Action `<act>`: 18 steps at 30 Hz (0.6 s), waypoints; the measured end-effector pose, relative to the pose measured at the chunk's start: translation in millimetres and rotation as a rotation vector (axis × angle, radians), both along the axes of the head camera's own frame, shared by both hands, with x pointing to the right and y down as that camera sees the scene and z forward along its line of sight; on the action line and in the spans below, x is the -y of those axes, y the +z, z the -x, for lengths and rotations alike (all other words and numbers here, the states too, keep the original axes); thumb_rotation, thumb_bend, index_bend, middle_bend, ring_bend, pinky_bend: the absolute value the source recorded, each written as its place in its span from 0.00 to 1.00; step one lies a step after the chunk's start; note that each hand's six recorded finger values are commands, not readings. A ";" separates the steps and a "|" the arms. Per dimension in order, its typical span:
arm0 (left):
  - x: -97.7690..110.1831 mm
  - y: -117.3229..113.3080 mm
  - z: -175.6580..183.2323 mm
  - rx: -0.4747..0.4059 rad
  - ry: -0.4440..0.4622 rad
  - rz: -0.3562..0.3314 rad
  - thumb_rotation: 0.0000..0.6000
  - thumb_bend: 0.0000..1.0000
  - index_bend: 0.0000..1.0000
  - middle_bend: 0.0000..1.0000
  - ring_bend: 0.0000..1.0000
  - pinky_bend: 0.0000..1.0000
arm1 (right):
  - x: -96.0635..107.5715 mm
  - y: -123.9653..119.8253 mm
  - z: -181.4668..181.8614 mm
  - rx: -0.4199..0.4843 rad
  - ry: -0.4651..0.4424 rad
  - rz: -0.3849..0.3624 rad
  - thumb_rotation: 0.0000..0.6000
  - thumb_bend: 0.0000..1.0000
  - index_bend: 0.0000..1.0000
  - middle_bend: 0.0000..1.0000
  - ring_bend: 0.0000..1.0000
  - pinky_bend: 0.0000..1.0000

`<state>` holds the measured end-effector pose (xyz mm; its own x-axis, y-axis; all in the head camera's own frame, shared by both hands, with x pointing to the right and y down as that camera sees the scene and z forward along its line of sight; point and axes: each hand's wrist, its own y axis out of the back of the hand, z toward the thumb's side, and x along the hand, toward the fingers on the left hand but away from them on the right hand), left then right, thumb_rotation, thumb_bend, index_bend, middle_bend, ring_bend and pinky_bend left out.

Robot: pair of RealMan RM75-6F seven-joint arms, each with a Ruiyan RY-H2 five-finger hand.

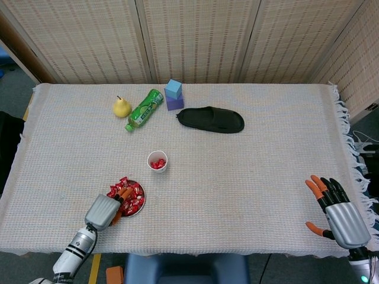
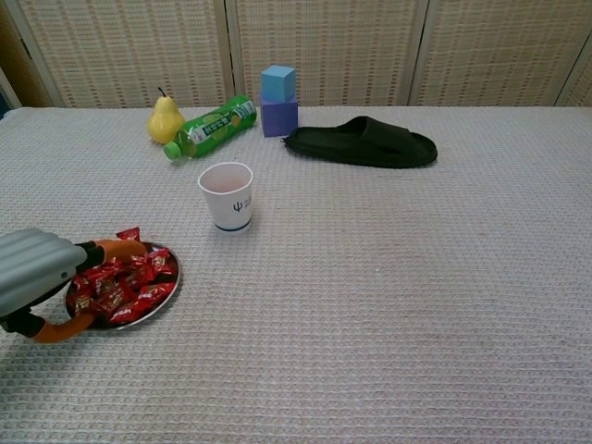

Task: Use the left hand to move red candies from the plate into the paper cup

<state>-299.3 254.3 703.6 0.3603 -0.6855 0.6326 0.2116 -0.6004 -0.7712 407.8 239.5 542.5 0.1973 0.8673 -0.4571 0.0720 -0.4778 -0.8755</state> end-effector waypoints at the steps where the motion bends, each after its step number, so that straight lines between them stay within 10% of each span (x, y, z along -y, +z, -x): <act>1: 0.8 0.9 0.4 0.005 0.001 -0.003 1.00 0.39 0.10 0.15 0.77 1.00 | 0.1 0.2 0.1 0.000 0.000 0.000 1.00 0.04 0.00 0.00 0.00 0.00; 18: -4.6 8.3 -3.3 0.081 0.093 -0.073 1.00 0.39 0.31 0.35 0.77 1.00 | 1.0 0.9 -0.5 -0.004 0.004 0.001 1.00 0.04 0.00 0.00 0.00 0.00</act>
<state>-296.0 258.9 711.9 0.3744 -0.6970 0.6116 0.3268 -0.5181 -0.7905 408.3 238.6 543.4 0.1916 0.8675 -0.4592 0.0702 -0.4787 -0.8751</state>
